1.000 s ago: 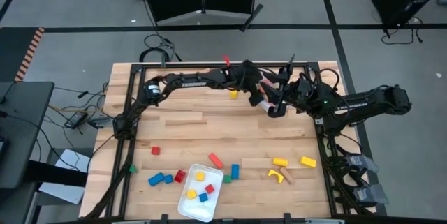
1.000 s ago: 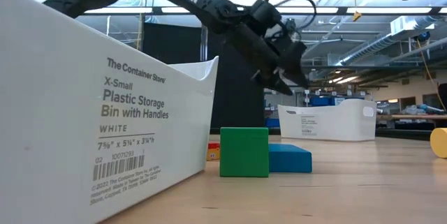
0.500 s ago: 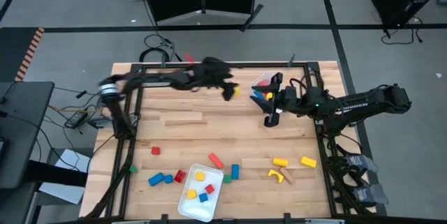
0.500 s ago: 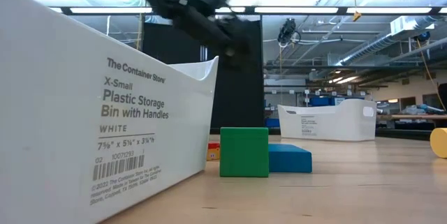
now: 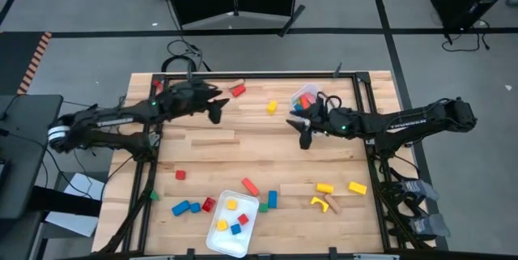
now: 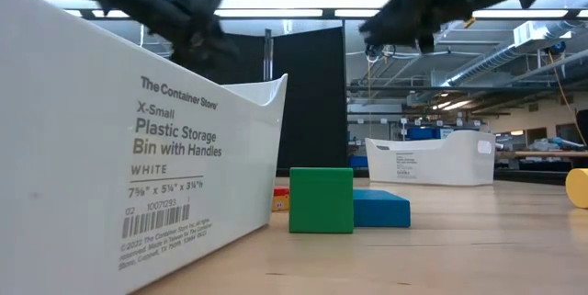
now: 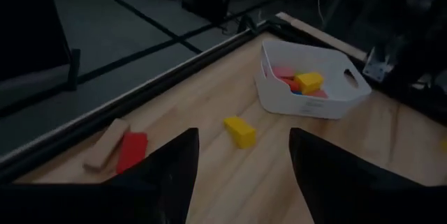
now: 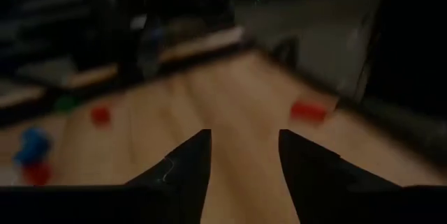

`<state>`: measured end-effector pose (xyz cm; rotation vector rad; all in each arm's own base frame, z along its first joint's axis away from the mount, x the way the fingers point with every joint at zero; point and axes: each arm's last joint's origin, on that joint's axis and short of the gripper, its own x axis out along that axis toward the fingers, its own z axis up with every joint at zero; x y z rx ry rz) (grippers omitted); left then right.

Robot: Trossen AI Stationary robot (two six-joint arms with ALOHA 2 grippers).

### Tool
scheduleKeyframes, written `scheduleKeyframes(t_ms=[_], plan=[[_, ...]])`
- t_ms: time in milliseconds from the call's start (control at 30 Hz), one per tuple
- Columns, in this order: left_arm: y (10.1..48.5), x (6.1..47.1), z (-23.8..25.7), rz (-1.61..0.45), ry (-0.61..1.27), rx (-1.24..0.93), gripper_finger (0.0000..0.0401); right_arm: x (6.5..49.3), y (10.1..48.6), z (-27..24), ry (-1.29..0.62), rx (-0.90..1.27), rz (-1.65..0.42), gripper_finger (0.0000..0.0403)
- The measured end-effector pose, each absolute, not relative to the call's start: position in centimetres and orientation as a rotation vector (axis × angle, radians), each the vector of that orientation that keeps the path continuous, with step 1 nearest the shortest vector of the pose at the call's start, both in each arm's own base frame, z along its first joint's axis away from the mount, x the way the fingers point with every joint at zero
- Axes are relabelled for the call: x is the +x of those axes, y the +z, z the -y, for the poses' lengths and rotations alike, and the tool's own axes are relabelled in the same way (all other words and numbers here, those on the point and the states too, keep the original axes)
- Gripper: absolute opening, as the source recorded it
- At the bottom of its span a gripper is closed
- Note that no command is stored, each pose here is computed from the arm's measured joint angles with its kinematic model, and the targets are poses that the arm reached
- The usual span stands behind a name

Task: Sort blocks by size
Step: Put the yellow rectangle block into the top white bin

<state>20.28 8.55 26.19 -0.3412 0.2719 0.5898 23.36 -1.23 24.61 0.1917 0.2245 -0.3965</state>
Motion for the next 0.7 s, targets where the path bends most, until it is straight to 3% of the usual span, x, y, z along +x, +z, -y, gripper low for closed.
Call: scheduleKeyframes(t_ms=[167, 333, 500, 700], plan=[[24.9, 18.1, -7.7, -0.243, 0.604, -0.398, 0.0229, 22.7, 22.6, -0.5, -0.274, 0.322, -0.460, 0.0209], [24.1, 17.4, -7.4, -0.235, 0.609, -0.441, 0.0229, 22.1, 24.0, -3.5, -0.213, 0.314, -0.611, 0.0244], [24.1, 17.4, -7.4, -0.236, 0.603, -0.446, 0.0229, 21.5, 26.3, -6.0, -0.227, 0.282, -0.719, 0.0266], [24.1, 17.5, -7.3, -0.238, 0.597, -0.447, 0.0229, 21.2, 24.5, -9.2, -0.272, 0.345, -1.100, 0.0273]])
